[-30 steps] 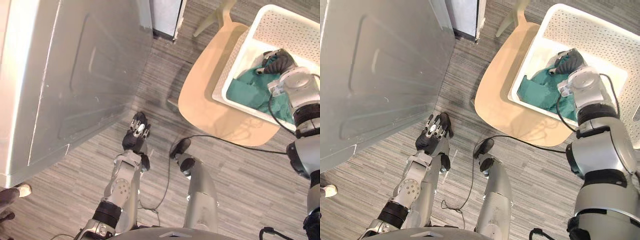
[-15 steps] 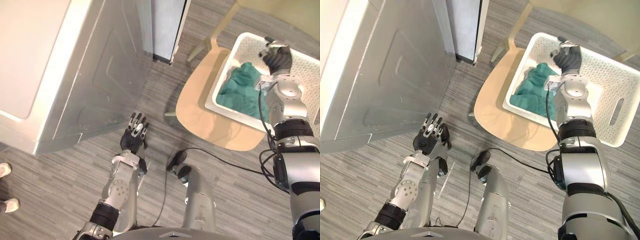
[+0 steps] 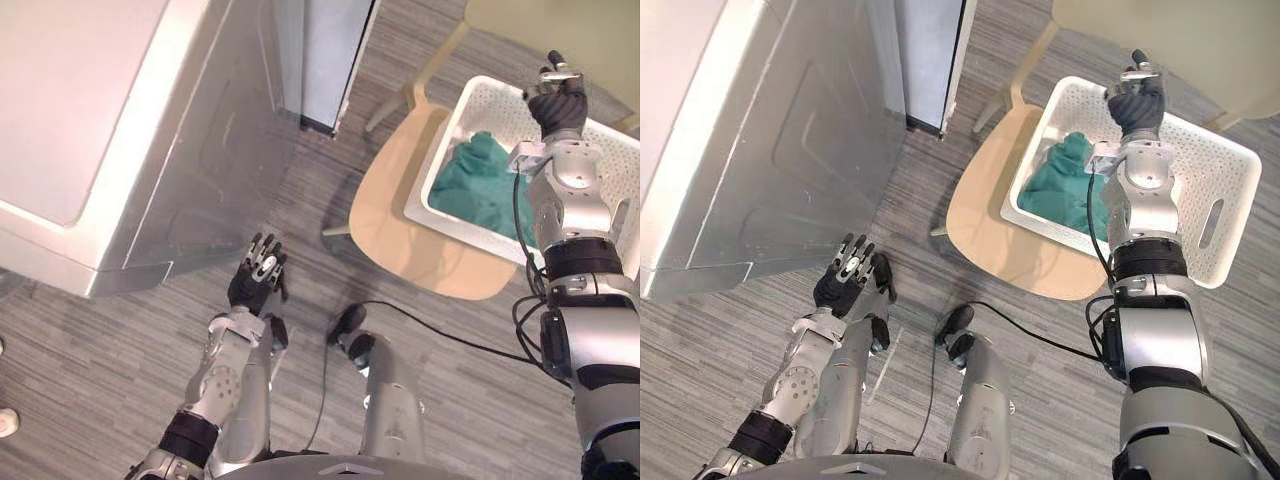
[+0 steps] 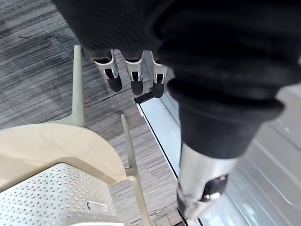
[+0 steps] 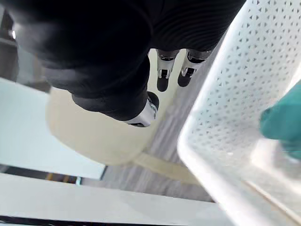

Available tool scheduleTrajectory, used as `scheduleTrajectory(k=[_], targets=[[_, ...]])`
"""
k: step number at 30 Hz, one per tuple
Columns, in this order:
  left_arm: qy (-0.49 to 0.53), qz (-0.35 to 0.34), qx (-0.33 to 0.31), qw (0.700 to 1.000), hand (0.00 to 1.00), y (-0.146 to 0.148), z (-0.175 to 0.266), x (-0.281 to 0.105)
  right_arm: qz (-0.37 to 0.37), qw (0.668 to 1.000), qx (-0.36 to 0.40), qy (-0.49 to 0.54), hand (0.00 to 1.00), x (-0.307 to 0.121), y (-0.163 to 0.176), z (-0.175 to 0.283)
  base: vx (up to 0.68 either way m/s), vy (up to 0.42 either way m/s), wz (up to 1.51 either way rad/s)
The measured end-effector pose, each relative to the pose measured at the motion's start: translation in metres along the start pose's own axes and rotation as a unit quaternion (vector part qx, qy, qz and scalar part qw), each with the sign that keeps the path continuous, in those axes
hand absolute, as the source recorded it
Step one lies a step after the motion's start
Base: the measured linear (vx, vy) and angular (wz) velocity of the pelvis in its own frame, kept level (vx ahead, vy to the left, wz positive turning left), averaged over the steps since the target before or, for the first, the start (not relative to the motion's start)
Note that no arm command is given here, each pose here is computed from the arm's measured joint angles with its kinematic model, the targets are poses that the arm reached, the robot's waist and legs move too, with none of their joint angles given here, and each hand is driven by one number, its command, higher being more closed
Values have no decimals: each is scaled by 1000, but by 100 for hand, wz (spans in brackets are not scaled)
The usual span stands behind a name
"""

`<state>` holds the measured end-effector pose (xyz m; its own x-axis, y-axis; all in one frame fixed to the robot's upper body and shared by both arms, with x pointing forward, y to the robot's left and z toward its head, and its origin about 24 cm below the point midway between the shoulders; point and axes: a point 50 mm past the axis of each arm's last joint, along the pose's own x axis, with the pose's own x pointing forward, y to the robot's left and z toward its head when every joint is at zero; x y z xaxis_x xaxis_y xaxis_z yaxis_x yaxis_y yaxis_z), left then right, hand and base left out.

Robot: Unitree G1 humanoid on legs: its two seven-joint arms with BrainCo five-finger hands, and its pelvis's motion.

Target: Pick up the laundry basket with both hands and put the clothes into the washing machine.

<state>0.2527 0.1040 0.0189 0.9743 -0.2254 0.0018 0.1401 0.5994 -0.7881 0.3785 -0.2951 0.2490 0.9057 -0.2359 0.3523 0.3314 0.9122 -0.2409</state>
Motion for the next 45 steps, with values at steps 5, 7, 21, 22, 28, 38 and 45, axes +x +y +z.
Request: scheduleTrajectory(k=[5,7,21,22,28,38,45], targets=[[16,-15,5,1000,0,-4,-5,-1,61,982,-160,81,0,3,5,-23,58,-5,-2],[18,-19,4,1000,0,-6,-6,-1,75,967,-217,106,0,4,-1,-28,54,17,-3],[22,-43,-27,998,0,-22,-19,2,45,923,-347,160,0,3,-67,-18,65,32,0],[21,-47,-29,998,0,-23,-19,3,42,920,-352,165,0,4,-69,-16,33,22,-5],[14,-78,-36,996,0,-34,-17,4,40,914,-371,160,0,9,-74,-2,37,39,-3],[11,-84,-43,995,0,-37,-13,9,22,977,-163,138,100,14,-66,9,-3,10,2],[-12,-78,-69,994,0,-33,-7,13,106,987,53,109,100,19,-20,9,-12,-17,-5]])
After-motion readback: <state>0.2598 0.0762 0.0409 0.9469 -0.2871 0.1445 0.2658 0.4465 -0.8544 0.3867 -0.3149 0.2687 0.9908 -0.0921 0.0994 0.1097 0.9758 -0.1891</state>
